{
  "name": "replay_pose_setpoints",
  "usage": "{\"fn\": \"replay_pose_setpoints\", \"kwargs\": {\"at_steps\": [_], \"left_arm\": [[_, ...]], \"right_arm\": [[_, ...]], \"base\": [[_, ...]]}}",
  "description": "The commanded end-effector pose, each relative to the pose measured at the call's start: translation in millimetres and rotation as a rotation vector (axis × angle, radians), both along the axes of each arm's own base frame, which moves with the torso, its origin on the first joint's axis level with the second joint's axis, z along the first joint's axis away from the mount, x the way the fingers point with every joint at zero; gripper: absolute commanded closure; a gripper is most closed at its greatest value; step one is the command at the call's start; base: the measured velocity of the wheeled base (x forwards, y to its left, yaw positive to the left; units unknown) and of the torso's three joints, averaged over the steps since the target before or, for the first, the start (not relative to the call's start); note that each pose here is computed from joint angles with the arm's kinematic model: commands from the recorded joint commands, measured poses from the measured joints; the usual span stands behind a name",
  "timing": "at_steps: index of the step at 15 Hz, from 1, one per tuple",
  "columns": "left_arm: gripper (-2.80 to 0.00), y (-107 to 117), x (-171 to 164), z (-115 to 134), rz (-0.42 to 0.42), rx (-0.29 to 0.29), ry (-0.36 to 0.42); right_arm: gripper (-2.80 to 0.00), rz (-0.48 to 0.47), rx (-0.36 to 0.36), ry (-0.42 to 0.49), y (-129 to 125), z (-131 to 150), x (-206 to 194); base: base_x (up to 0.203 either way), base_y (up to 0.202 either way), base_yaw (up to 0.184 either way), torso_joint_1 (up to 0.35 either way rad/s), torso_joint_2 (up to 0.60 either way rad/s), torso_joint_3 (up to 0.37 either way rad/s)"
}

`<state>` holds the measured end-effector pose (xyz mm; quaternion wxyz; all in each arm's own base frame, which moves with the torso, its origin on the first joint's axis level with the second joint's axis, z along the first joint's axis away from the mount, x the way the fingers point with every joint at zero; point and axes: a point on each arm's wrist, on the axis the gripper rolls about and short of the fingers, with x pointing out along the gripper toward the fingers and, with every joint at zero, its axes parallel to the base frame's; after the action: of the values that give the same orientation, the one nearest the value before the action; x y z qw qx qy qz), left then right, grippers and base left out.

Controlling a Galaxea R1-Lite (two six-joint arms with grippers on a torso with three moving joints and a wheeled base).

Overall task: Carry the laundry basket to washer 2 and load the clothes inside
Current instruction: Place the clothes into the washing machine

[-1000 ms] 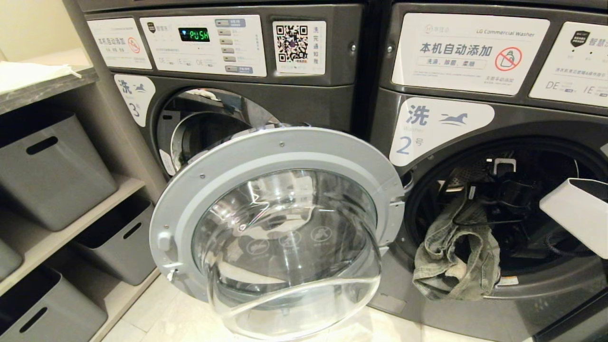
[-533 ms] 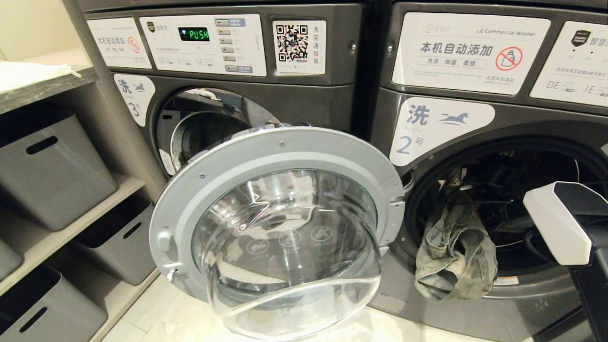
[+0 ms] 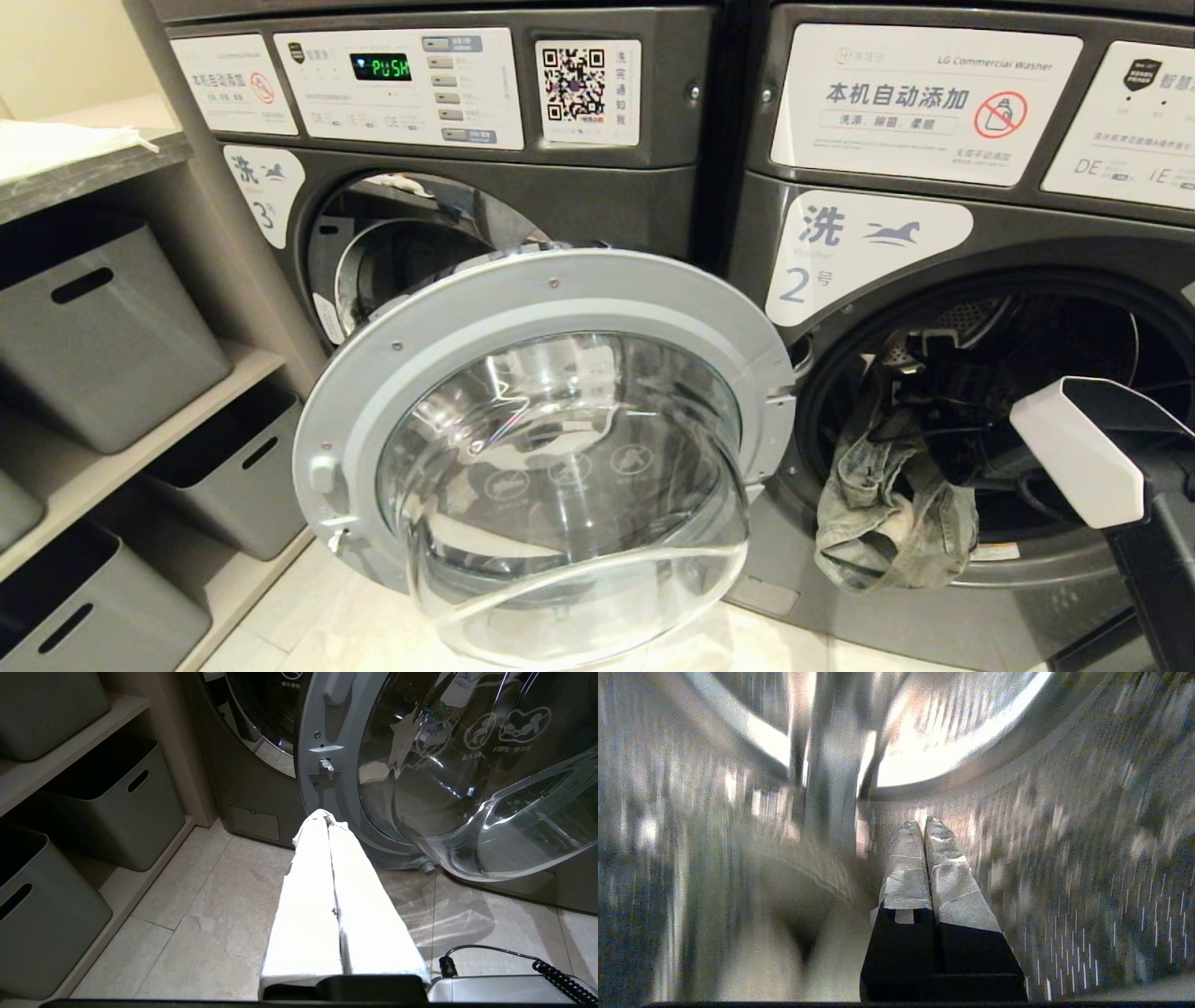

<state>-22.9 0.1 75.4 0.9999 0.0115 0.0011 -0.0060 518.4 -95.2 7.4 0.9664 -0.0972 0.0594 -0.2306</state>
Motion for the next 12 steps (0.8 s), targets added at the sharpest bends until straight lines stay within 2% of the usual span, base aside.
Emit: {"fn": "replay_pose_setpoints", "kwargs": {"at_steps": [1,2,3,5,7,10,12], "left_arm": [[0.00,0.0,0.1,0.2,0.000,0.000,0.001],[0.00,0.0,0.2,-0.2,0.000,0.000,0.002],[0.00,0.0,0.1,0.2,0.000,0.000,0.001],[0.00,0.0,0.2,-0.2,0.000,0.000,0.002],[0.00,0.0,0.2,-0.2,0.000,0.002,0.002],[0.00,0.0,0.2,0.0,0.000,0.002,0.001],[0.00,0.0,0.2,0.0,0.000,0.002,0.001]], "right_arm": [[0.00,0.010,0.024,0.049,4.8,8.7,-25.0],[0.00,0.014,0.027,0.007,6.5,16.6,-31.3],[0.00,0.017,0.016,-0.076,7.3,25.3,-34.3],[0.00,0.021,0.009,-0.118,9.3,30.9,-47.7],[0.00,0.026,0.017,-0.093,12.9,36.8,-67.3],[0.00,0.056,0.044,0.011,21.1,39.2,-109.6],[0.00,0.083,0.067,0.030,26.2,49.4,-136.0]], "base": [[0.000,0.000,0.000,0.000,0.00,0.000],[0.000,0.000,0.000,0.000,0.00,0.000],[0.000,0.000,0.000,0.000,0.00,0.000],[0.000,0.000,0.000,0.000,0.00,0.000],[0.000,0.000,0.000,0.000,0.00,0.000],[0.000,0.000,0.000,0.000,0.00,0.000],[0.000,0.000,0.000,0.000,0.00,0.000]]}}
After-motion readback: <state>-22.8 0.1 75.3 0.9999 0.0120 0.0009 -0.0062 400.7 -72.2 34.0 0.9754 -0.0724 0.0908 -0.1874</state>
